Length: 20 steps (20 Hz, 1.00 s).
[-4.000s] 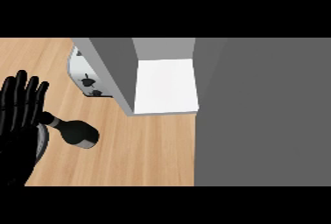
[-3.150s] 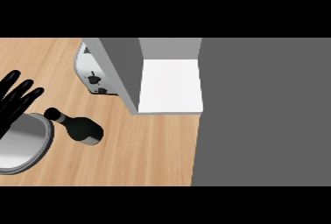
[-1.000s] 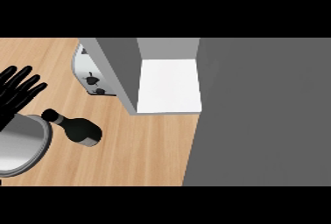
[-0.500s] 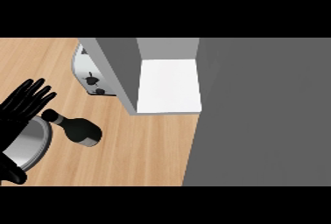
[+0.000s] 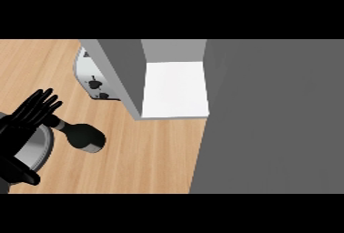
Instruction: Pick up the wine, place it into the cabinet and close the cabinet
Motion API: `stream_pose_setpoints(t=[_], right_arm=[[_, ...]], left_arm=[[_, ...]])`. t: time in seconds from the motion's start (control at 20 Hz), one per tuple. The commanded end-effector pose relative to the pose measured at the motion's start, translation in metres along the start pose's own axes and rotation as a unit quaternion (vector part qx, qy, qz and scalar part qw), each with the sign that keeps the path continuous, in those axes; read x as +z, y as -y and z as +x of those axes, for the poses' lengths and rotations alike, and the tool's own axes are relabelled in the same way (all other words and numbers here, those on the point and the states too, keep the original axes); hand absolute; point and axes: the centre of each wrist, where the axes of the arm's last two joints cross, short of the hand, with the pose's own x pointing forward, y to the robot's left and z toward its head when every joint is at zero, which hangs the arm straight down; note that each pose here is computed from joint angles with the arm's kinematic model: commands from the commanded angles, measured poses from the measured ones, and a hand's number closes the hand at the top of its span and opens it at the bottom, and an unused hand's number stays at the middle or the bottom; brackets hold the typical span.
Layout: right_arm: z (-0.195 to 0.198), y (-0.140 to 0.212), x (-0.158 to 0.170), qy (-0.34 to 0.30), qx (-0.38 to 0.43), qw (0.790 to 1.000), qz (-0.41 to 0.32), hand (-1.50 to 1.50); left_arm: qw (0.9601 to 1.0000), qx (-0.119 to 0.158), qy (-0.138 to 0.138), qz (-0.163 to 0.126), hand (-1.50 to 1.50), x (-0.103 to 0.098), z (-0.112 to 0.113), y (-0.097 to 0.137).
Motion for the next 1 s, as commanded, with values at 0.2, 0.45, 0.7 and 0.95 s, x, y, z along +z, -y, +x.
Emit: stream_pose_setpoints(t=[0.2,0.45,0.7,0.95], right_arm=[[0.029,0.008,0.028,0.051,0.014,0.999,-0.009,-1.50],[0.032,0.003,0.025,0.046,0.010,0.999,-0.014,-1.50],[0.035,0.007,0.031,0.051,0.016,0.999,-0.013,-1.50],[0.028,0.008,0.025,0.047,0.022,0.999,-0.010,-1.50]], left_arm=[[0.9995,0.018,-0.026,0.006,-1.50,0.001,-0.047,-0.009],[0.9993,-0.002,-0.032,0.017,-1.50,-0.004,-0.058,-0.010],[0.9994,0.001,-0.027,0.021,-1.50,-0.005,-0.065,-0.013],[0.9982,0.025,-0.050,0.022,-1.50,-0.001,-0.100,0.001]])
